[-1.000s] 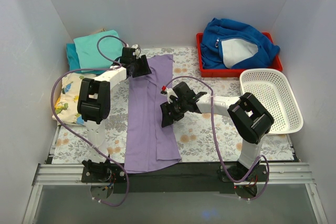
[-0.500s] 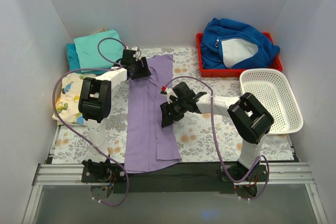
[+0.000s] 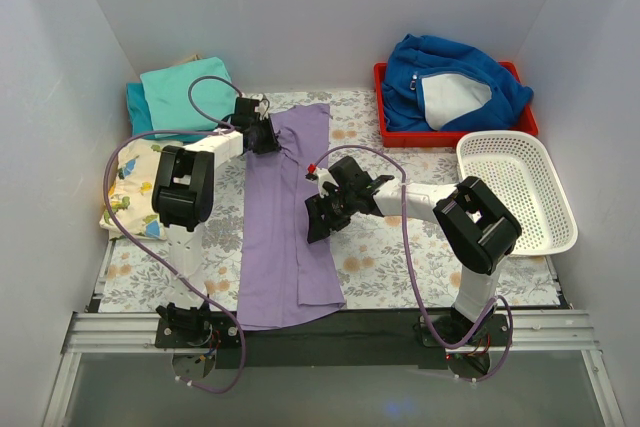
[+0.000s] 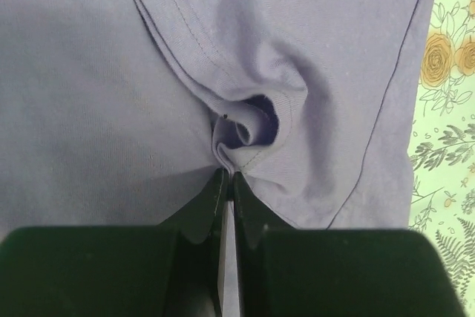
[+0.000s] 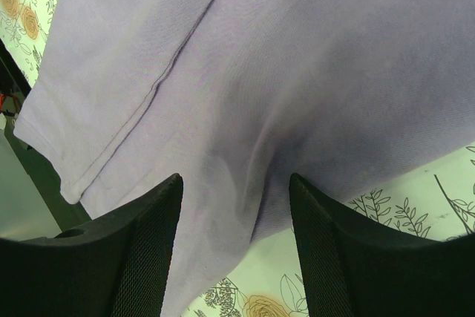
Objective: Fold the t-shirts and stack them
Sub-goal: Fold the tshirt
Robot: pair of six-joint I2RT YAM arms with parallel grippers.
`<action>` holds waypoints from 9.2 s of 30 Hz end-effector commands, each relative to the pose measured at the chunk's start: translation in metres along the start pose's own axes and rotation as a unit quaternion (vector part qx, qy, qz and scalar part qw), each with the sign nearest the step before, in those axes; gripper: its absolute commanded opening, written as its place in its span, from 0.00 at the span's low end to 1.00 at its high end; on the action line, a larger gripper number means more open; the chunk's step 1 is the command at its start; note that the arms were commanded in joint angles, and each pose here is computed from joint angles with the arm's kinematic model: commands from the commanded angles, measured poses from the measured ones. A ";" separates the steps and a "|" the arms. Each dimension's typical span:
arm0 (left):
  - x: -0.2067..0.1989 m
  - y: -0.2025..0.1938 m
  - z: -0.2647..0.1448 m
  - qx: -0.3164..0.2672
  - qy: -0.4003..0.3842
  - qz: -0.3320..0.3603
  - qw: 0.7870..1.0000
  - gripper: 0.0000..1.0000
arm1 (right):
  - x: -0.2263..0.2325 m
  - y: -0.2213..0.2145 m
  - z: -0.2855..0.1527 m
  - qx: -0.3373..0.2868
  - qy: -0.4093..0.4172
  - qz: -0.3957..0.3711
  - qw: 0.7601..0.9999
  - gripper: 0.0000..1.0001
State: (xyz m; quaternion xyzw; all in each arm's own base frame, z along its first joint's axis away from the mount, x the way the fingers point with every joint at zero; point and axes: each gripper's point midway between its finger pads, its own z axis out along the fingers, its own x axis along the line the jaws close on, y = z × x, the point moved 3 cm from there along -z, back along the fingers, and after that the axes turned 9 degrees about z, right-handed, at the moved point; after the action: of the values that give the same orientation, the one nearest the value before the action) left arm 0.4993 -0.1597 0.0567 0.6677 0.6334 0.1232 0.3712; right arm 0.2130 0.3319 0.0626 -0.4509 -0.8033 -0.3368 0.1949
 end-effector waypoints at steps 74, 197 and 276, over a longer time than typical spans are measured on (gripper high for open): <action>-0.038 -0.199 -0.241 0.120 0.050 -0.216 0.968 0.94 | 0.053 -0.152 -0.054 0.091 0.046 0.031 0.994 0.66; -0.001 0.097 0.021 -0.066 -0.072 -0.124 0.987 0.95 | -0.158 0.295 -0.058 -0.261 0.003 -0.054 0.964 0.90; -0.040 -0.299 -0.245 0.187 0.062 -0.284 0.938 0.00 | -0.026 -0.106 -0.060 -0.053 0.019 0.122 0.991 0.01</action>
State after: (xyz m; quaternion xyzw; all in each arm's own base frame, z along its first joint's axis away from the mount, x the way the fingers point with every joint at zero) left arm 0.1207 -0.1415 0.0446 0.4940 0.8334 -0.0653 0.2390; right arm 0.1369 0.2335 0.0445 -0.5581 -0.7165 -0.3505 0.2288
